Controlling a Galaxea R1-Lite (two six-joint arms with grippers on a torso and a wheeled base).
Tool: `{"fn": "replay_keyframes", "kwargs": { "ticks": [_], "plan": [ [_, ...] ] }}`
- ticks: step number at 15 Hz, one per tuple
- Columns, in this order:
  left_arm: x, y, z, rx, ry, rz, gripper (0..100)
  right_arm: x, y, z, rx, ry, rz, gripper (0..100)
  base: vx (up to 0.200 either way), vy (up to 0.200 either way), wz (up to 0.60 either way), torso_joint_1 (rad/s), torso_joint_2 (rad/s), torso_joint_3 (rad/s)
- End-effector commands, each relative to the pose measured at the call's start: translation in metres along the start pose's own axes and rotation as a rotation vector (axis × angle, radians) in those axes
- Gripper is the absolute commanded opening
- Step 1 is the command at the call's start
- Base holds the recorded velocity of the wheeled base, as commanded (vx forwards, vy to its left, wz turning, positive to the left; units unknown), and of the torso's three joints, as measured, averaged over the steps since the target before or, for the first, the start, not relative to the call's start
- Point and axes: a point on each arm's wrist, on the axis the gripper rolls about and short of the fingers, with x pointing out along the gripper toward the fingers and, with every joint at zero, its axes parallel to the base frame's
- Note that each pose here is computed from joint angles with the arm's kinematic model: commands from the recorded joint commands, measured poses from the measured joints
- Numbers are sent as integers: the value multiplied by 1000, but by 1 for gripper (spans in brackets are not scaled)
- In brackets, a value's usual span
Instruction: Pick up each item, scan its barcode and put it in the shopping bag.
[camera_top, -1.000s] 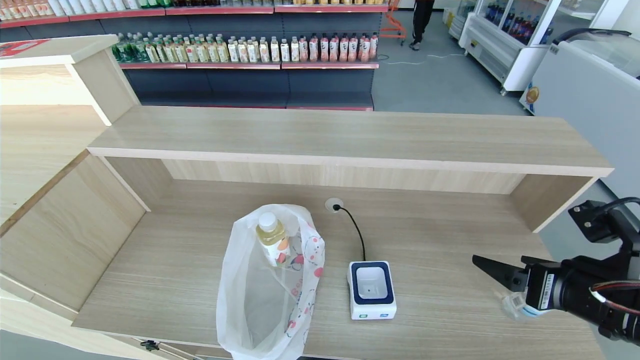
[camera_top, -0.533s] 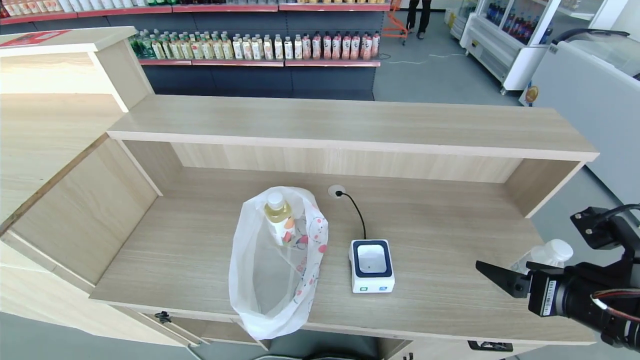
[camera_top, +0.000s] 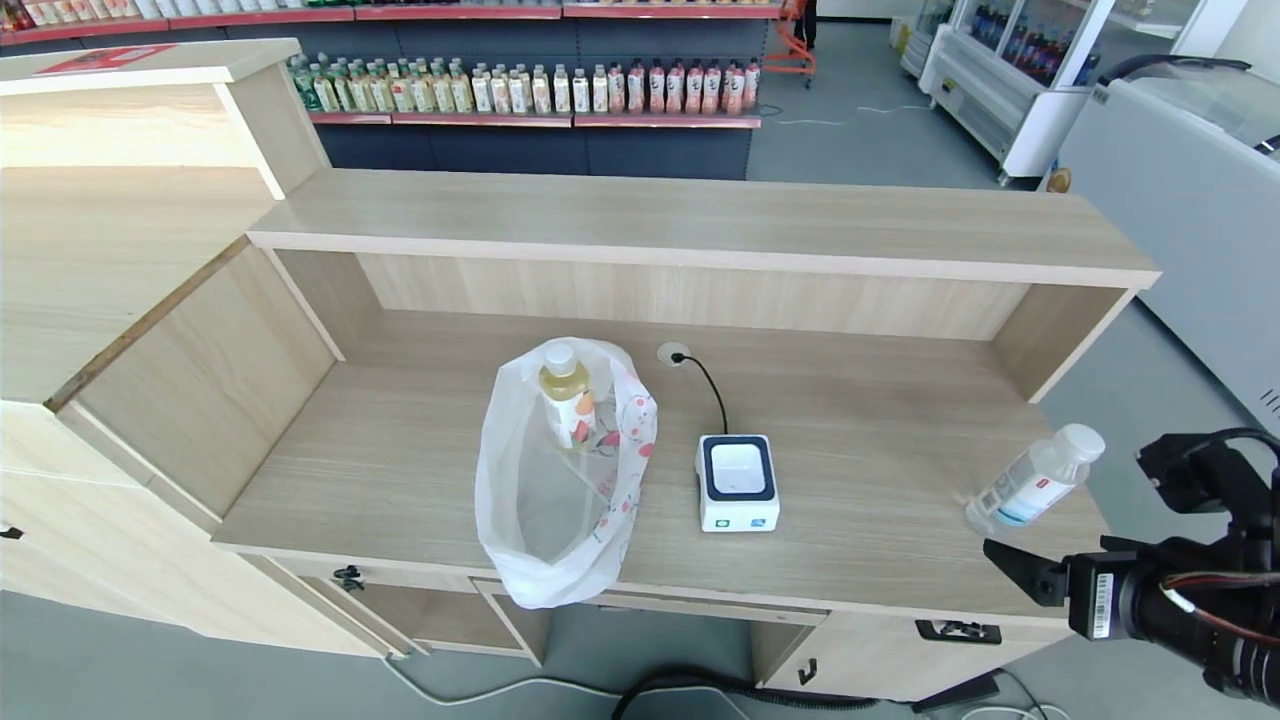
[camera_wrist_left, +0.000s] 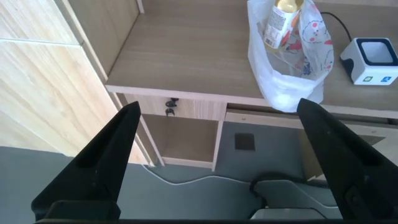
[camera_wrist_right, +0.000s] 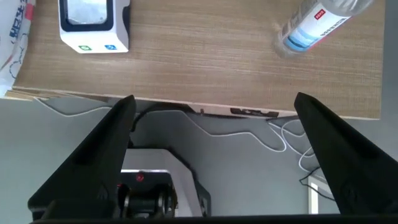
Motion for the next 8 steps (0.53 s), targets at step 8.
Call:
{"fn": "replay_keyframes", "kwargs": {
  "ticks": [8],
  "plan": [
    [0,0,0,-1,0,0,100,-35,-12,-30,-55,-27,-59,100,0,-200,0,4,4,2]
  ]
}}
